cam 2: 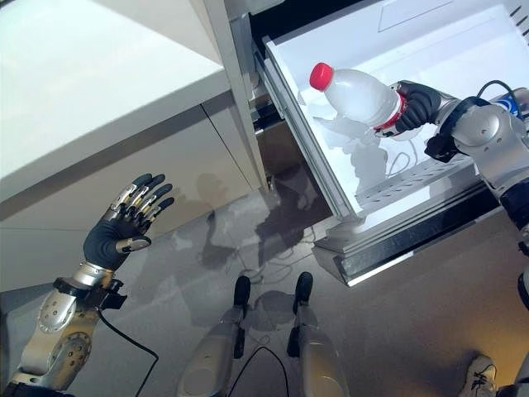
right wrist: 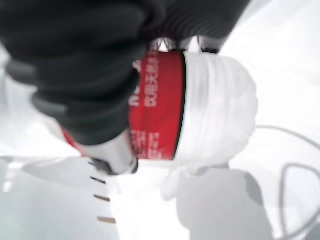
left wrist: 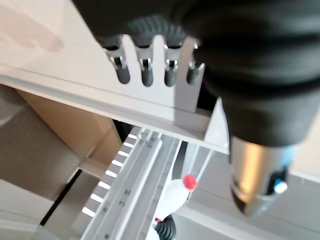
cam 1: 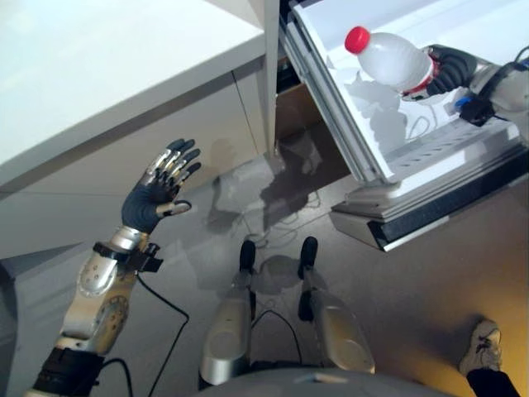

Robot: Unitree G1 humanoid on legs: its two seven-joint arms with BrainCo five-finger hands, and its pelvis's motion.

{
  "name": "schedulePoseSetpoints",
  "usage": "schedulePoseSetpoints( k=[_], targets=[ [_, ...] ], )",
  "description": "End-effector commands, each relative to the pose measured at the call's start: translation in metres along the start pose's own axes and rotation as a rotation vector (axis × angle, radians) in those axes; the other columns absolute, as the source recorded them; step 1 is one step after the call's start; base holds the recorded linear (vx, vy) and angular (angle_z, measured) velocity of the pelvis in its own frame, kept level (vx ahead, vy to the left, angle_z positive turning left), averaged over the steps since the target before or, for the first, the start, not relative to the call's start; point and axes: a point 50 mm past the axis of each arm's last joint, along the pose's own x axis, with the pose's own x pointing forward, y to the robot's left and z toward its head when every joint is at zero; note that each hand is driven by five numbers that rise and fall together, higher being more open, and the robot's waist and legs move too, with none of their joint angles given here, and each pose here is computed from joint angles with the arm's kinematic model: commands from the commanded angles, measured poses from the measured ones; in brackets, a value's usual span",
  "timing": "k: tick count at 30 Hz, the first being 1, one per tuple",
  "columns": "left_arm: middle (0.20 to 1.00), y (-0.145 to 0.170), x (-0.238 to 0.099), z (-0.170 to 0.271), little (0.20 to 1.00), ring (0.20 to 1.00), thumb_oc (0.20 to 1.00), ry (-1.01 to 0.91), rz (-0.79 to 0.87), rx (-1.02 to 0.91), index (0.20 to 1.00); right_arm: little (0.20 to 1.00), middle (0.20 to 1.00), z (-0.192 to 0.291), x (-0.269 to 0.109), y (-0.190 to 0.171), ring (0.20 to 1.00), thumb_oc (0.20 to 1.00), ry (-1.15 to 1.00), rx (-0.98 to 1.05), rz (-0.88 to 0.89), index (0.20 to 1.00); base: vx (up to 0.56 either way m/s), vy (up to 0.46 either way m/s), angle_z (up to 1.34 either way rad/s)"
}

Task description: Take the drinks into the refrigerator

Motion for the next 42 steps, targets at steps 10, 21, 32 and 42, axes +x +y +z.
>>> schedulePoseSetpoints(
  k=[10, 21, 32, 42],
  targets=[
    [1.000, -0.015, 0.004, 0.016, 1.000, 1.000, 1.000, -0.081, -0.076, 0.032, 1.000, 0.200, 0.200, 0.004, -0.013, -0.049, 0.200, 0.200, 0.007, -0.027, -0.151, 0.200, -0.01, -0.006, 0.03],
    [1.000, -0.015, 0.003, 0.016, 1.000, 1.000, 1.000, -0.095, -0.047, 0.008, 1.000, 0.200, 0.200, -0.034, -0.027, -0.065, 0.200, 0.200, 0.129, 0.152, -0.347, 0.200, -0.01, -0.013, 0.06],
    [1.000, -0.017, 0.002, 0.012, 1.000, 1.000, 1.000, -0.089, 0.010, -0.020, 1.000, 0.200, 0.200, -0.068, -0.048, -0.088, 0.200, 0.200, 0.293, 0.395, -0.632, 0.200, 0.00, -0.001, 0.02],
    [1.000, -0.019, 0.004, 0.013, 1.000, 1.000, 1.000, -0.084, 0.022, 0.000, 1.000, 0.200, 0.200, -0.060, -0.042, -0.095, 0.200, 0.200, 0.353, 0.318, -0.651, 0.200, 0.00, 0.000, -0.02]
  ],
)
